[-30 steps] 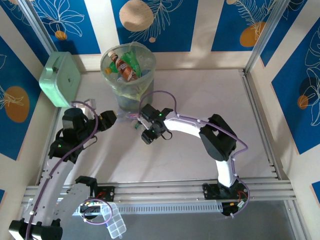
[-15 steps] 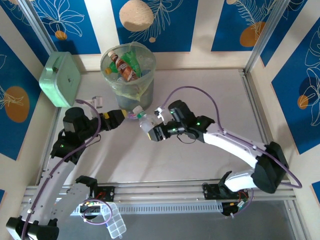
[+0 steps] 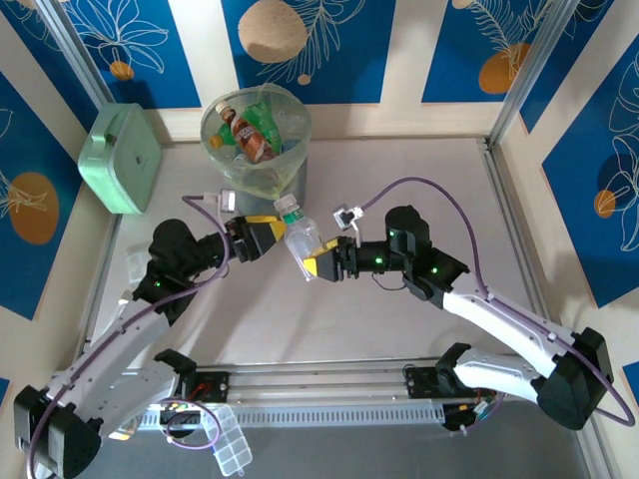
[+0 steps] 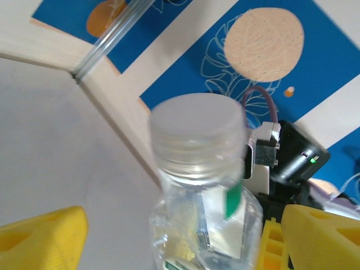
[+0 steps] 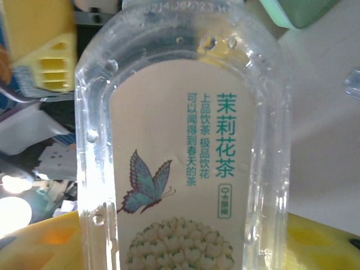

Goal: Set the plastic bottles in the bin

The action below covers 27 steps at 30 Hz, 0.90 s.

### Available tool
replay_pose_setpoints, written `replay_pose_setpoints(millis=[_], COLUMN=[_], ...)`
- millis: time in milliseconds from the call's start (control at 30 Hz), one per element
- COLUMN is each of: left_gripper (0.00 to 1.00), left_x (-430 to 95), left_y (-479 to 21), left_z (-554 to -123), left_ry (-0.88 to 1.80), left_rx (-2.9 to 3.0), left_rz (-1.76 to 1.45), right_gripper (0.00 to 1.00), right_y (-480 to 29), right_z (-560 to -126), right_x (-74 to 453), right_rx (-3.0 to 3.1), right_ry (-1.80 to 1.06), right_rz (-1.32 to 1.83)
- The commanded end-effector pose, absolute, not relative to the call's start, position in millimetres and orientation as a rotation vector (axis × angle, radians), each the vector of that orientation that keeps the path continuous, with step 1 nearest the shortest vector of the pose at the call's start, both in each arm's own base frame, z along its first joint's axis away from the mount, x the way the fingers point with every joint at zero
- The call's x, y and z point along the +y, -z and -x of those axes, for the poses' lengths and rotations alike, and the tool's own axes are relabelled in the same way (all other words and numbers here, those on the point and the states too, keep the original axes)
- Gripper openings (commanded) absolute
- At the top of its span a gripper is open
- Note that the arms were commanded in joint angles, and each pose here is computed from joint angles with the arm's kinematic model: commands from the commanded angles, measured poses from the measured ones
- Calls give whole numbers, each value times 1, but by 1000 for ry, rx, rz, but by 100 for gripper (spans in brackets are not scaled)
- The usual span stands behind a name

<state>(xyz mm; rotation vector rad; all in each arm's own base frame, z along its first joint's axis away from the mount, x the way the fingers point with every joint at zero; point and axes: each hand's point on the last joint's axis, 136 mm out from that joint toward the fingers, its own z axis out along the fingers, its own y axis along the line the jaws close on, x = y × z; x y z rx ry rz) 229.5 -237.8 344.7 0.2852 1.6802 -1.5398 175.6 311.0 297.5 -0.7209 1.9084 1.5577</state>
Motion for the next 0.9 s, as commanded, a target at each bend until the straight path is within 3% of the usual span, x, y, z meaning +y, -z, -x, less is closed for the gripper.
replay_pose_setpoints(millis=[0, 233, 633, 867], left_gripper=[86, 79, 30, 26], left_x=[-242, -256, -271, -268], left_y=[-381, -400, -398, -412], left_z=[-214, -197, -197, -211], left_ry=[1647, 1741, 1755, 1664], left_rx=[1495, 1379, 1381, 1412], left_rz=[-370, -488, -546, -506], right_gripper=[59, 59, 60, 95], right_y=[-314, -316, -313, -316], right_z=[-162, -151, -154, -162], right_x=[309, 307, 302, 293], right_rx=[1830, 1815, 1822, 1834], right_ry=[-1651, -1695, -1690, -1607], right_rz=[761, 793, 772, 709])
